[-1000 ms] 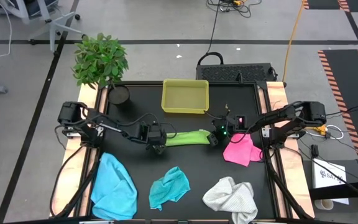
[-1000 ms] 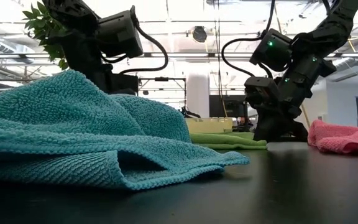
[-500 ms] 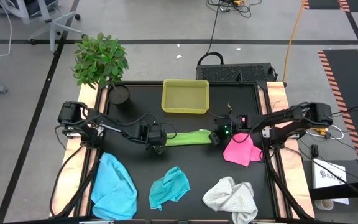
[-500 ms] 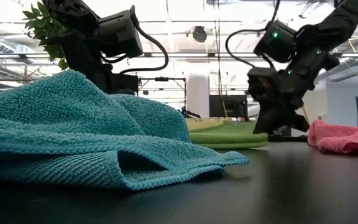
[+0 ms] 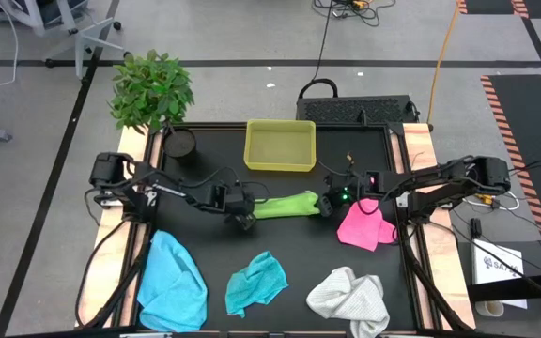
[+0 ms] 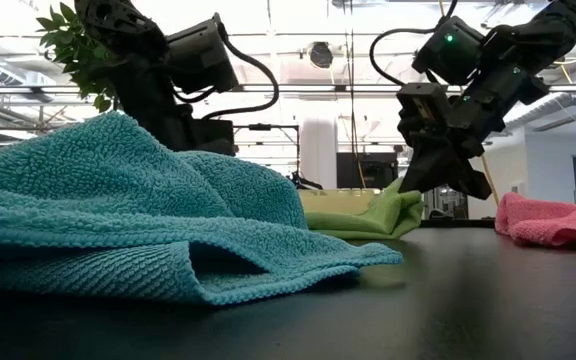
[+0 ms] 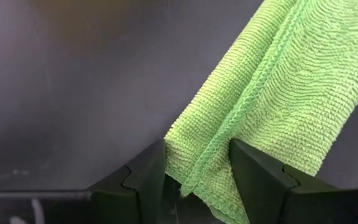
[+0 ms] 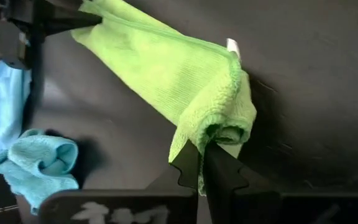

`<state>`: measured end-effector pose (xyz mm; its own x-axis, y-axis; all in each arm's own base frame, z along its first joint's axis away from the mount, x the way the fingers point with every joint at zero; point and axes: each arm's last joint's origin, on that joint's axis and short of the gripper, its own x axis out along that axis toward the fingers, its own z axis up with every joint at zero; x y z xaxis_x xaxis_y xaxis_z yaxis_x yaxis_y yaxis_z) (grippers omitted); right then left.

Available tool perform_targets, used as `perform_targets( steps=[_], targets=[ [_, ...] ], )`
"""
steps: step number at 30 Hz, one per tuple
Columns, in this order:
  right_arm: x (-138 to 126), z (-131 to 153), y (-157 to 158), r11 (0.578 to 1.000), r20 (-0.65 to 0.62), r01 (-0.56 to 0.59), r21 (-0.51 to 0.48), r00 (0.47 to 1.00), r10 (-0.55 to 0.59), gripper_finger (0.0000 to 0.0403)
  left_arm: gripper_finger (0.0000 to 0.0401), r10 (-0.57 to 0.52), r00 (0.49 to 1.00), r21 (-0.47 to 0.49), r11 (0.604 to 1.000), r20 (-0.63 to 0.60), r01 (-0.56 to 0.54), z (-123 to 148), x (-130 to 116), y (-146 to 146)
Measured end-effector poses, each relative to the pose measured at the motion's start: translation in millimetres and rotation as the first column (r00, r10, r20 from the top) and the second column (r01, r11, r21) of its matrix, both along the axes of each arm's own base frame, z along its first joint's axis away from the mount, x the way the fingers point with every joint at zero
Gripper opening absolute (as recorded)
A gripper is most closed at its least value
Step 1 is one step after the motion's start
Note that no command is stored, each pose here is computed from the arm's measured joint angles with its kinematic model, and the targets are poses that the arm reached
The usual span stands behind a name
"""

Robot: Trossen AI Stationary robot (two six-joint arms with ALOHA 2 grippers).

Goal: Fold microfiber towels
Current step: Fold the green microfiber cloth

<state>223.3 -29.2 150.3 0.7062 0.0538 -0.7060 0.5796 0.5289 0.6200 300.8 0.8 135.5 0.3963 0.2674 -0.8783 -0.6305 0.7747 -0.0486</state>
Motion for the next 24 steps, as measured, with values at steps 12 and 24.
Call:
perform_targets(
  steps=[12,24],
  targets=[
    [21,41,-3,0.997,0.19,-0.032,-0.074,0.981,0.045,0.0,0.0181,-0.009,0.997,0.023,1.0,0.074,0.007,4,7,4],
    [23,37,-6,0.998,0.169,-0.037,-0.058,0.985,0.046,0.0,0.0181,0.034,0.991,0.109,0.993,0.131,-0.048,43,-10,7]
  ],
)
